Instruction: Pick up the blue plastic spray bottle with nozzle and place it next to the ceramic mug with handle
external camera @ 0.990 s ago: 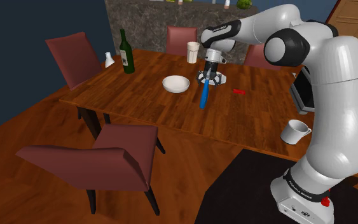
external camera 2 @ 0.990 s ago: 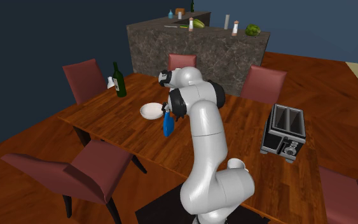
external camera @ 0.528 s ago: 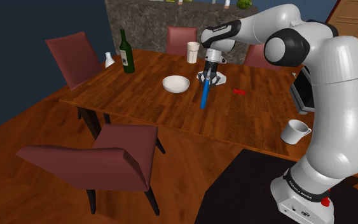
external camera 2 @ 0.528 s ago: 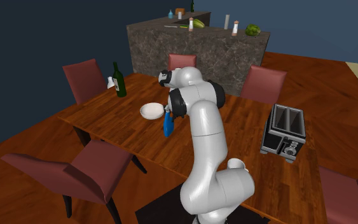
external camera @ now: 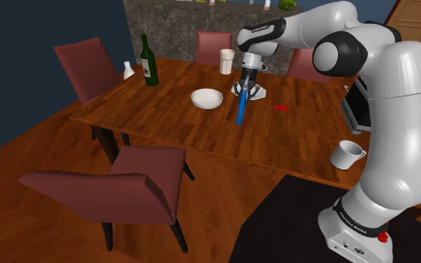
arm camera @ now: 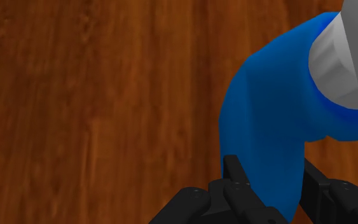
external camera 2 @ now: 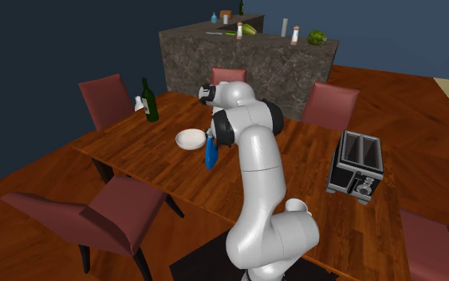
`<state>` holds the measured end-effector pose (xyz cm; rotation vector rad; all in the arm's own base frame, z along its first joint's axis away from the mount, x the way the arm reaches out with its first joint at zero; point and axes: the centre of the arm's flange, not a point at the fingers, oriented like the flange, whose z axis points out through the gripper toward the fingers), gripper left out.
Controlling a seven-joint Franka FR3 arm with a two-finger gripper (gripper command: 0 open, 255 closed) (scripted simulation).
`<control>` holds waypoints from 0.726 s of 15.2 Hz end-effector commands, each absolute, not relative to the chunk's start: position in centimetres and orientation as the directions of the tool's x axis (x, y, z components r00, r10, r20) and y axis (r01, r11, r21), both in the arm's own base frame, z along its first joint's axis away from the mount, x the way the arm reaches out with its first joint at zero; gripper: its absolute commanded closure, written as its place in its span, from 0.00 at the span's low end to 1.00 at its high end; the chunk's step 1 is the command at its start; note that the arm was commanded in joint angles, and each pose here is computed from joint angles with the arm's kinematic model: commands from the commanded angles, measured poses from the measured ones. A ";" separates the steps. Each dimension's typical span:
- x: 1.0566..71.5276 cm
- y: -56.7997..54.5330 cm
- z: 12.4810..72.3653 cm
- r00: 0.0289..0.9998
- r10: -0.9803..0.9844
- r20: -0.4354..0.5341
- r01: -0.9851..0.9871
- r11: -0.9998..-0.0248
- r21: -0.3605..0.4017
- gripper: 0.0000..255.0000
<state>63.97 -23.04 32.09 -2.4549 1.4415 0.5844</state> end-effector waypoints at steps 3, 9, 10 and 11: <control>63.9 -23.0 34.2 0.435 -0.779 -0.451 -0.873 -0.487 0.000 1.00; 63.9 -23.0 37.3 0.435 -0.779 -0.451 -0.873 -0.487 0.000 1.00; 63.9 -23.0 37.9 0.435 -0.779 -0.451 -0.873 -0.487 0.000 1.00; 63.9 -23.0 38.4 0.435 -0.779 -0.451 -0.873 -0.487 0.000 1.00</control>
